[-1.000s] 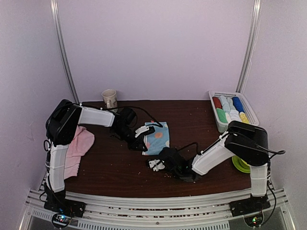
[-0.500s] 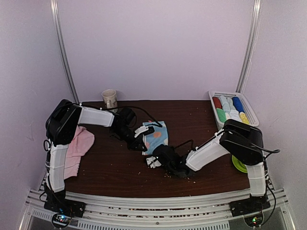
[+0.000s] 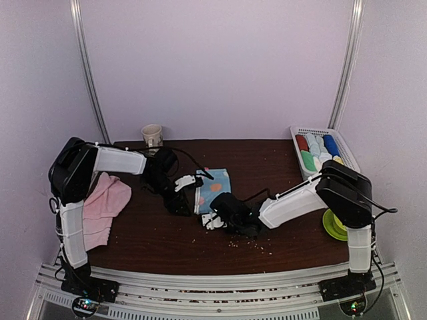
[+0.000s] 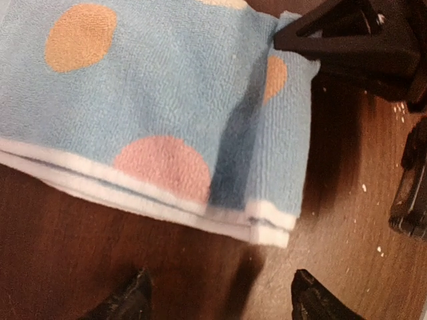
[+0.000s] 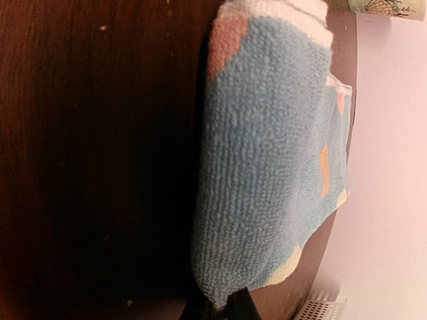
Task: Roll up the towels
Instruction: Roll the towel at the center of the board.
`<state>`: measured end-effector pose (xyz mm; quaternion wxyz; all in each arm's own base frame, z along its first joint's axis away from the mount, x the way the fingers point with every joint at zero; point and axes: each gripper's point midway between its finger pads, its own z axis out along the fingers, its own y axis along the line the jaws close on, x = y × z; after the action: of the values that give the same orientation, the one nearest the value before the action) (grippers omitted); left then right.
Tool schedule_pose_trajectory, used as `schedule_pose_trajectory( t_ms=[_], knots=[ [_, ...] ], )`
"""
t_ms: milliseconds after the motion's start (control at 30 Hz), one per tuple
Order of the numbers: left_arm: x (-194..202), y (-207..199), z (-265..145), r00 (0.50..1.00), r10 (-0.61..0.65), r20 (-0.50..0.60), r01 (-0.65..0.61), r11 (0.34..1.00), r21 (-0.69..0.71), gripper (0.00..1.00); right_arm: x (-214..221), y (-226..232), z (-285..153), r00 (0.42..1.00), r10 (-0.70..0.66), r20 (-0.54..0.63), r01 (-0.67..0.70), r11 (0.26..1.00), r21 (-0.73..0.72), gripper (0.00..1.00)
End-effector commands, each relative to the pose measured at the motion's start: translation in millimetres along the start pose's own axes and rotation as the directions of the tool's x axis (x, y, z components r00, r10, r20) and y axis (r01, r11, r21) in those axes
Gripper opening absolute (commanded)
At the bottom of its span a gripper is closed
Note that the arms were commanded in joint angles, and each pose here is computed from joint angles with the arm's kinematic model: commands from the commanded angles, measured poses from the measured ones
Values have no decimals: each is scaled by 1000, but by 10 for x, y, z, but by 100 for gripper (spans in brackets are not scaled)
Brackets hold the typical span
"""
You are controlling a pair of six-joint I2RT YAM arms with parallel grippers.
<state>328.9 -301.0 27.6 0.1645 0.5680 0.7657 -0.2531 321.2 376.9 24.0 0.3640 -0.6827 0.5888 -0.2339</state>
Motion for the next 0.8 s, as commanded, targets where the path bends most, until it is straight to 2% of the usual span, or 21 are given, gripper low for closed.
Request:
schedule_pose_trajectory(
  t_ms=[0,133,200,400,567,767],
  knots=[
    [-20,57,-273,999,54,4,-54,993,-107,82,8,189,-117,999,46,15,-44,987,-153,0],
    [-41,-42,-429,984,170,56,-158,973,-168,90,-25,252,-166,995,96,17,-89,966,-241,0],
    [-126,-80,-596,956,273,103,-241,938,-251,93,-33,294,-175,992,124,10,-115,948,-297,0],
    [-18,-261,-787,847,522,106,-437,795,-421,95,-118,341,-196,972,233,4,-203,855,-476,0],
    [3,-435,-844,742,663,96,-544,680,-492,93,-170,422,-232,959,281,-29,-233,731,-641,0],
    [8,-579,-732,648,761,32,-638,565,-524,82,-271,418,-264,935,353,-44,-256,581,-772,0]
  ],
)
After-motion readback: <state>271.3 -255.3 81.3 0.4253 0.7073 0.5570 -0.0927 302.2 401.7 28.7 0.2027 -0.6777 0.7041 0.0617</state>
